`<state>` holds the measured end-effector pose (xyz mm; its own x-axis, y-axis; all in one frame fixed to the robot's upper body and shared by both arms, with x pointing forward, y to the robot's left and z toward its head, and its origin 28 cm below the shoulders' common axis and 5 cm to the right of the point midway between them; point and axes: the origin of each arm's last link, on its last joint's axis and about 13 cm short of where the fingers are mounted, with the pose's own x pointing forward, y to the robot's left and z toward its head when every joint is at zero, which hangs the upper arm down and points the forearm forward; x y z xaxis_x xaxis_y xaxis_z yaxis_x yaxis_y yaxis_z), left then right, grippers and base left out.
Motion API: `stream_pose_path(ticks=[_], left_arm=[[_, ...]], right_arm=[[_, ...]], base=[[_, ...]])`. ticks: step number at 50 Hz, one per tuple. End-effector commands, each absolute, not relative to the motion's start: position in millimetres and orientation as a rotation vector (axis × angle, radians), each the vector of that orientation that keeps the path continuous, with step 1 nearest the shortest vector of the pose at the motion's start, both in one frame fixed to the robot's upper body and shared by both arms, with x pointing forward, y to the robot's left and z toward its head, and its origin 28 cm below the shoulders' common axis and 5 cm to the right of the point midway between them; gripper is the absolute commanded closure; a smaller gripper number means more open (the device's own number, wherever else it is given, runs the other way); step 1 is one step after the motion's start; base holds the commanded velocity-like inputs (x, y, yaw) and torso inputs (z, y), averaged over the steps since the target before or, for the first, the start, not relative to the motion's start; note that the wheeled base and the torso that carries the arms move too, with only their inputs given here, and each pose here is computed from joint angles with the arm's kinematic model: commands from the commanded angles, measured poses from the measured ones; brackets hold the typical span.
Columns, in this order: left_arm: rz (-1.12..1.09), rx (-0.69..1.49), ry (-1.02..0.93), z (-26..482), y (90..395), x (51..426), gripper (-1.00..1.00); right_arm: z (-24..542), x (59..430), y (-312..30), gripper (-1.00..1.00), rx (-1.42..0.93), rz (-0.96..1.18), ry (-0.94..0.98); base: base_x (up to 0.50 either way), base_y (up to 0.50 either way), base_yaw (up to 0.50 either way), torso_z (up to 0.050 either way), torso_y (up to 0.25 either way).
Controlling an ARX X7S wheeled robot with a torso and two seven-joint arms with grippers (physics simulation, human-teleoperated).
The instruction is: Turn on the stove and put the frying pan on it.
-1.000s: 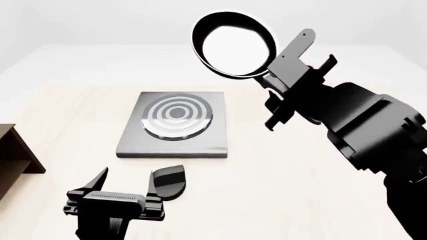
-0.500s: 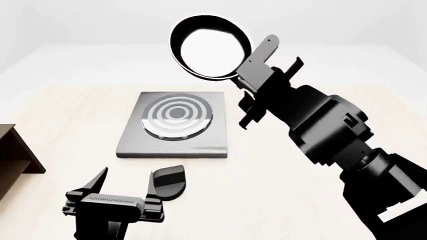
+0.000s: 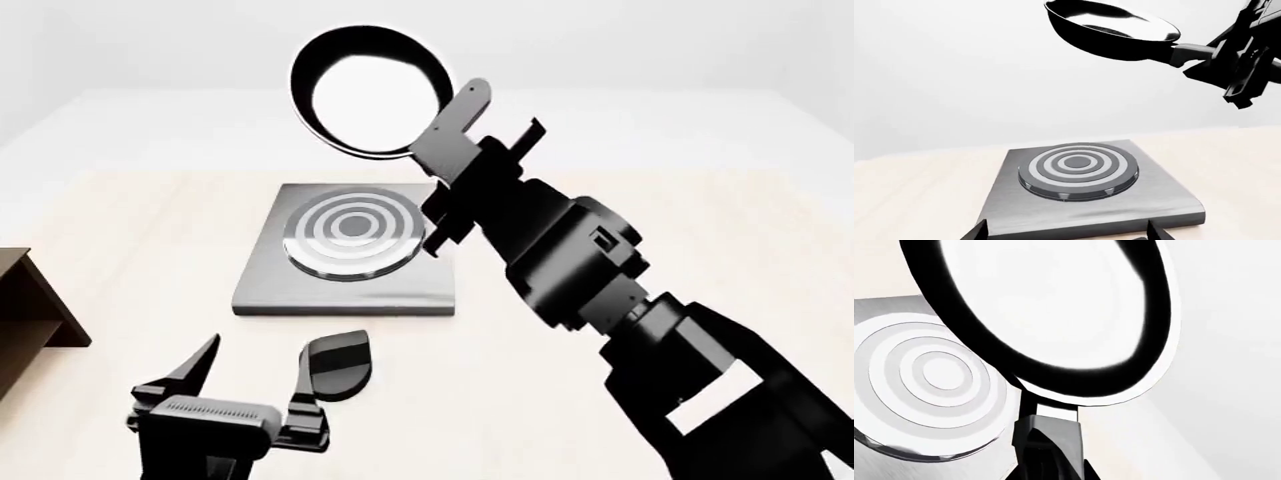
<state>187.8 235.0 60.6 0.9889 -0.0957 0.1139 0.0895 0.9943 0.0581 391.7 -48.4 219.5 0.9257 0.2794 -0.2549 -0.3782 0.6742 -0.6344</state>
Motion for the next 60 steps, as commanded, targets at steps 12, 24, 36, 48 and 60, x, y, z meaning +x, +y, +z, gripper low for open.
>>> stream_pose_path(ticks=[12,24,36,48,60], left_arm=[[-0.091,0.011,-0.143,61,237,187,-1.00],[-0.091,0.018,-0.157,63,238,187,-1.00],[-0.085,0.008,-0.138,61,238,188,-1.00],[-0.087,0.007,-0.132,59,238,188,-1.00],[-0.076,0.011,-0.130,58,239,187,-1.00]], right_arm=[[227,403,-15,1.00,-0.767,0.274,0.045],[226,404,-11,1.00,-0.775,0.261,0.035],[223,402,-7,1.00,-0.787,0.273,0.035],[221,401,0,1.00,-0.810,0.297,0.029],[209,402,0,1.00,-0.856,0.301,0.054]], base=[[0.00,0.00,0.00,0.001,0.002],[0.00,0.00,0.00,0.000,-0.157],[0.00,0.00,0.00,0.000,-0.208],[0.00,0.00,0.00,0.000,0.000],[0.00,0.00,0.00,0.000,0.001]])
